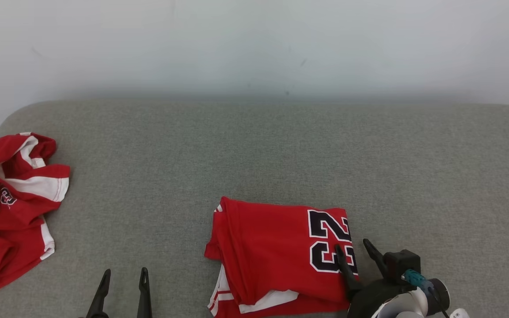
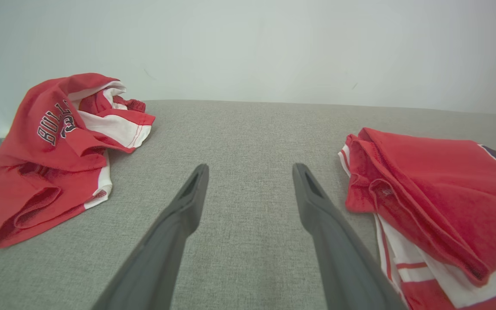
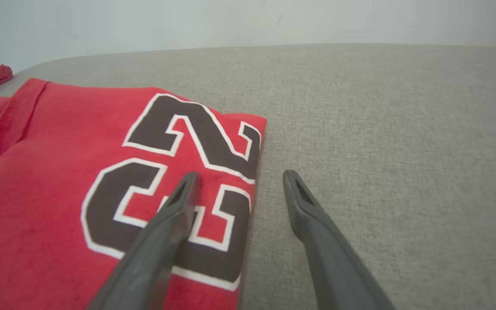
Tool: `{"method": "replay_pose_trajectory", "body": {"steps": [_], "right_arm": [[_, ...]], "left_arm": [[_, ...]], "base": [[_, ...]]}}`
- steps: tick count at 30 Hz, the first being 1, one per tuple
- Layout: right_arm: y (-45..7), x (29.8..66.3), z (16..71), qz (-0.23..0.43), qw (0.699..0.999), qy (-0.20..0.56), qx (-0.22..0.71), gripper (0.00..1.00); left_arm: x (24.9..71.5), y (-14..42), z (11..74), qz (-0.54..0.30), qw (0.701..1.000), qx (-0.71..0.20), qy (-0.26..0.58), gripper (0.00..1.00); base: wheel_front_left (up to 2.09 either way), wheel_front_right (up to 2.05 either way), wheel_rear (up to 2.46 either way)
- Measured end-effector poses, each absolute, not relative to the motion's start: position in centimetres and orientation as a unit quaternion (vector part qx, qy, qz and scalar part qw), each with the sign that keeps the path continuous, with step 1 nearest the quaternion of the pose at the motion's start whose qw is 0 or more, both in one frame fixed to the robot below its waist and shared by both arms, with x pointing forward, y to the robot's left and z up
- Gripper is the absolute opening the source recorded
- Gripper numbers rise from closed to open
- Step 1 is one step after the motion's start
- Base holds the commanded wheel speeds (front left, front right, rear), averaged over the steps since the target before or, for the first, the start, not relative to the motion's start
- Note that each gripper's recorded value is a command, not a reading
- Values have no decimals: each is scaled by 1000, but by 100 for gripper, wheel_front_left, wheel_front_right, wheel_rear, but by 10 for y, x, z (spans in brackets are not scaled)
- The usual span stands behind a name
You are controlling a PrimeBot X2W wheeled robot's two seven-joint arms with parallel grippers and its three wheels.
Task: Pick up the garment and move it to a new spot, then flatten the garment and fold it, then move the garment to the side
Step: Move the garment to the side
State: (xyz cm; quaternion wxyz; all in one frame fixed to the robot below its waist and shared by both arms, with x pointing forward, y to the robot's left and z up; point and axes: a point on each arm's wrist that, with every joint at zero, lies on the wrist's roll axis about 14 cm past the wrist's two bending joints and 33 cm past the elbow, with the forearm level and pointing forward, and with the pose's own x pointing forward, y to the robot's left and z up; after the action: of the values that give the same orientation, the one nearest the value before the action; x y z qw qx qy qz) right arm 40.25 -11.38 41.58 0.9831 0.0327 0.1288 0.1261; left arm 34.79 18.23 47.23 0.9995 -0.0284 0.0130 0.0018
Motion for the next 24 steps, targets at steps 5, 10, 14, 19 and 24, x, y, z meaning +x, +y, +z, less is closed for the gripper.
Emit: {"method": "replay_pose_trajectory", "body": {"steps": [5,10,14,19,24], "right_arm": [[-102,400,393,138,973,181,46,100],[-91,399,389,146,967,195,69,7],[-89,402,391,149,967,196,69,0],[-101,428,408,141,973,172,55,0],[-124,464,434,133,981,136,20,0]], "left_arm": [[346,187,470,8,999,-30,17,100],[343,189,470,12,999,-32,17,100],[343,188,471,13,999,-34,15,100],[346,187,470,12,999,-40,16,100],[359,182,473,4,999,-43,11,100]], "base": [[0,0,0],[0,0,0],[0,0,0],[0,0,0],[0,0,0]]}}
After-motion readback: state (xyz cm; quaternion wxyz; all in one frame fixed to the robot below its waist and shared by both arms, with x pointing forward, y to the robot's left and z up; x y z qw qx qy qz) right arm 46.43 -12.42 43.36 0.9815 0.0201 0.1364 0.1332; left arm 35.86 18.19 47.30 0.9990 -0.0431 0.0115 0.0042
